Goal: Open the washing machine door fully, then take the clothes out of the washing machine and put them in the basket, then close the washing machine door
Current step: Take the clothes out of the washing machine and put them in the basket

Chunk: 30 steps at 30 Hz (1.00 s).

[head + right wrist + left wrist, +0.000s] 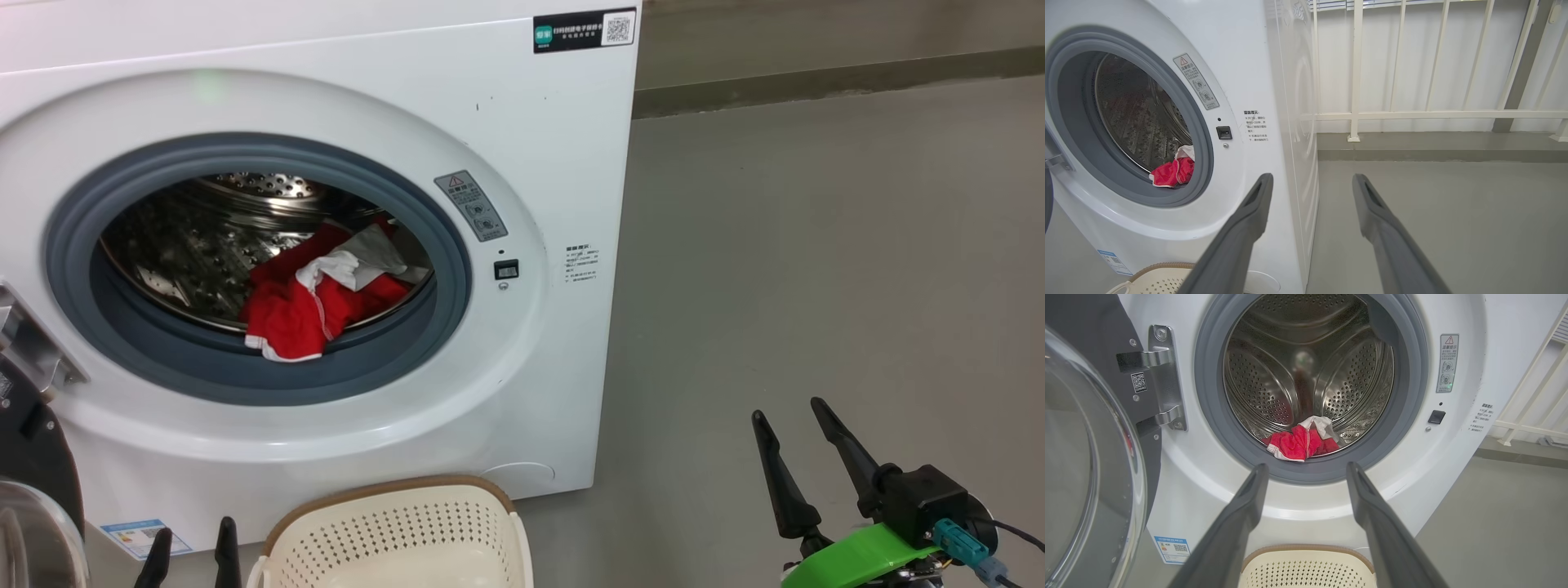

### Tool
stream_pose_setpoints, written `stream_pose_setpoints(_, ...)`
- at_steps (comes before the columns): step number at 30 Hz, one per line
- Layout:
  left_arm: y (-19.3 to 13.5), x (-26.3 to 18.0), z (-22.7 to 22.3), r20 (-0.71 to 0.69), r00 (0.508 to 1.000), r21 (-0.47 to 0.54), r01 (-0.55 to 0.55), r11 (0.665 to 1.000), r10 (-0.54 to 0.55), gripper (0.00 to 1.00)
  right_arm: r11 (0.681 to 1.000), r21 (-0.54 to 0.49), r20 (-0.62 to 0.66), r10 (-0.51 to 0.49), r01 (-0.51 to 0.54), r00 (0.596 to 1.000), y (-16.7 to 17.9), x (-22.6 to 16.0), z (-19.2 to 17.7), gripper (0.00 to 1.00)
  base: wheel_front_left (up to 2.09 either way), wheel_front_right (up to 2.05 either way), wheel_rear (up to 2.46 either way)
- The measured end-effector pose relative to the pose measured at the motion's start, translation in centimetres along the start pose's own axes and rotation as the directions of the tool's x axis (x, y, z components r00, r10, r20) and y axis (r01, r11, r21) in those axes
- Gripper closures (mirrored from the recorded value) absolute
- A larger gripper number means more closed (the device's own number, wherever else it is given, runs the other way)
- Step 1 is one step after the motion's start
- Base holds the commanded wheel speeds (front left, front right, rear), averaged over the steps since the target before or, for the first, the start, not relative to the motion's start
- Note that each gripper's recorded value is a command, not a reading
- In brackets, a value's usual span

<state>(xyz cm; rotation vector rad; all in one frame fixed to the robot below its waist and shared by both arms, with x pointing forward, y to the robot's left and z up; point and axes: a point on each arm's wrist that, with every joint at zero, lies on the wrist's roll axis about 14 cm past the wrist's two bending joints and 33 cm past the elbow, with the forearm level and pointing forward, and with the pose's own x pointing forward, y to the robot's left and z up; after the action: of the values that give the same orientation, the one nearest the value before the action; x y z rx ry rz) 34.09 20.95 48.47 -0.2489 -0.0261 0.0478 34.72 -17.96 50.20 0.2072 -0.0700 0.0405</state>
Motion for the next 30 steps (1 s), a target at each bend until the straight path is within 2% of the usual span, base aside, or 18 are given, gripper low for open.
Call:
stream_pose_setpoints(18, 0.5, -0.4, 0.2, 0.008, 1.000, -0.012, -0.016, 1.000, 0.016, 0.00, 1.000, 0.000, 0.001, 0.015, -0.015, 1.000, 0.5, 0.2, 0.0, 0.00, 0.00, 0.00, 0.00)
stream_pose_setpoints(24, 0.4, -0.3, -1.0, -0.027, 0.999, -0.058, -0.024, 0.998, 0.023, 0.00, 1.000, 0.001, -0.013, 0.016, -0.016, 1.000, 0.5, 0.4, -0.4, 0.00, 0.00, 0.00, 0.00)
stream_pose_setpoints(30, 0.4, 2.0, -0.7, -0.016, 0.999, -0.085, -0.029, 0.996, 0.028, 0.00, 1.000, 0.003, -0.044, 0.026, -0.026, 0.999, 0.8, 1.0, -1.4, 0.00, 0.00, 0.00, 0.00)
